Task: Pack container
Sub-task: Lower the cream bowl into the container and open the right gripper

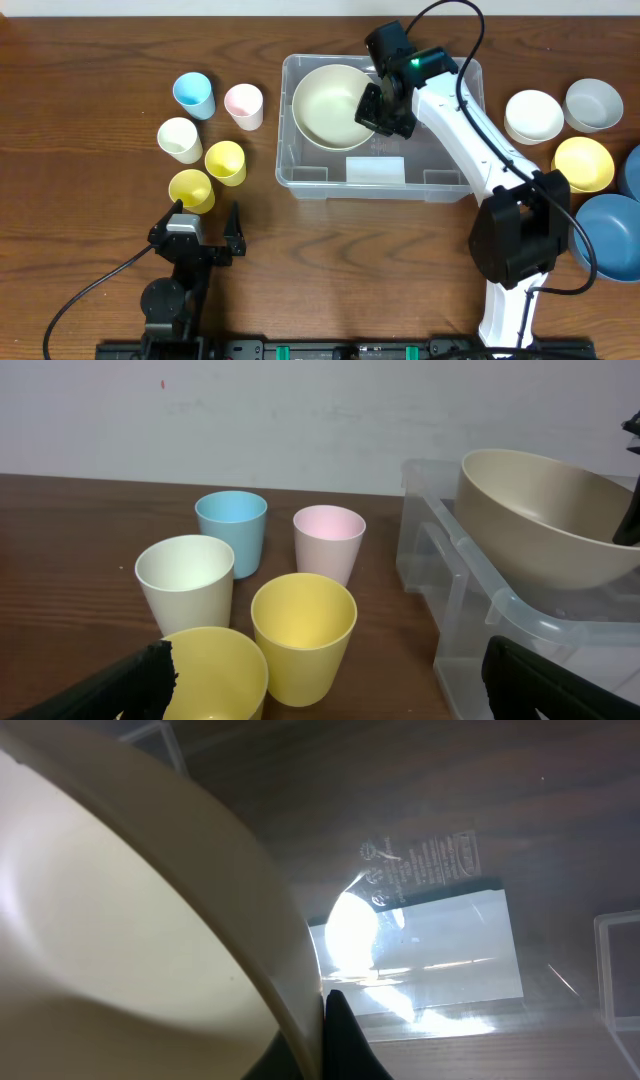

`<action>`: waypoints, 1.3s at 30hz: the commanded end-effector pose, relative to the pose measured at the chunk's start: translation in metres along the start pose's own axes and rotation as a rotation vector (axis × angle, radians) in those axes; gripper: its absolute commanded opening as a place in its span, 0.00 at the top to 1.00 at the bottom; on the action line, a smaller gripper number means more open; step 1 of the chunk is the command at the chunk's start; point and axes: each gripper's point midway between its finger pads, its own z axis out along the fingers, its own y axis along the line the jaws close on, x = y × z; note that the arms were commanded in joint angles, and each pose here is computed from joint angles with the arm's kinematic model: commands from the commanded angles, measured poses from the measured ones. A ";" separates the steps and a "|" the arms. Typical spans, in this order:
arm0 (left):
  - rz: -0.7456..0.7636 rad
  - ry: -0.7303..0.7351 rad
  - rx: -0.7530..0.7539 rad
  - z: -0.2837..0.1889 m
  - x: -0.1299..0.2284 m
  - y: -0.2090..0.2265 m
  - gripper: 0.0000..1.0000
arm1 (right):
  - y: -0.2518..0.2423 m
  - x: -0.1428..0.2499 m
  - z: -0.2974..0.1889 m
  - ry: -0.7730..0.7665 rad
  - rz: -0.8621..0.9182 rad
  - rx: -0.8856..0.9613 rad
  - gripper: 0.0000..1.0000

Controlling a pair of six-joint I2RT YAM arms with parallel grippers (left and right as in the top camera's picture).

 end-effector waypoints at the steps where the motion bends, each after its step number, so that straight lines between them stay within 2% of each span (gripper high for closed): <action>1: 0.012 0.046 0.008 0.001 0.015 0.000 0.02 | -0.002 0.001 0.009 0.000 0.018 0.023 0.98; 39: 0.012 0.046 0.008 0.001 0.015 0.000 0.02 | -0.018 0.009 0.056 0.025 0.035 0.082 0.95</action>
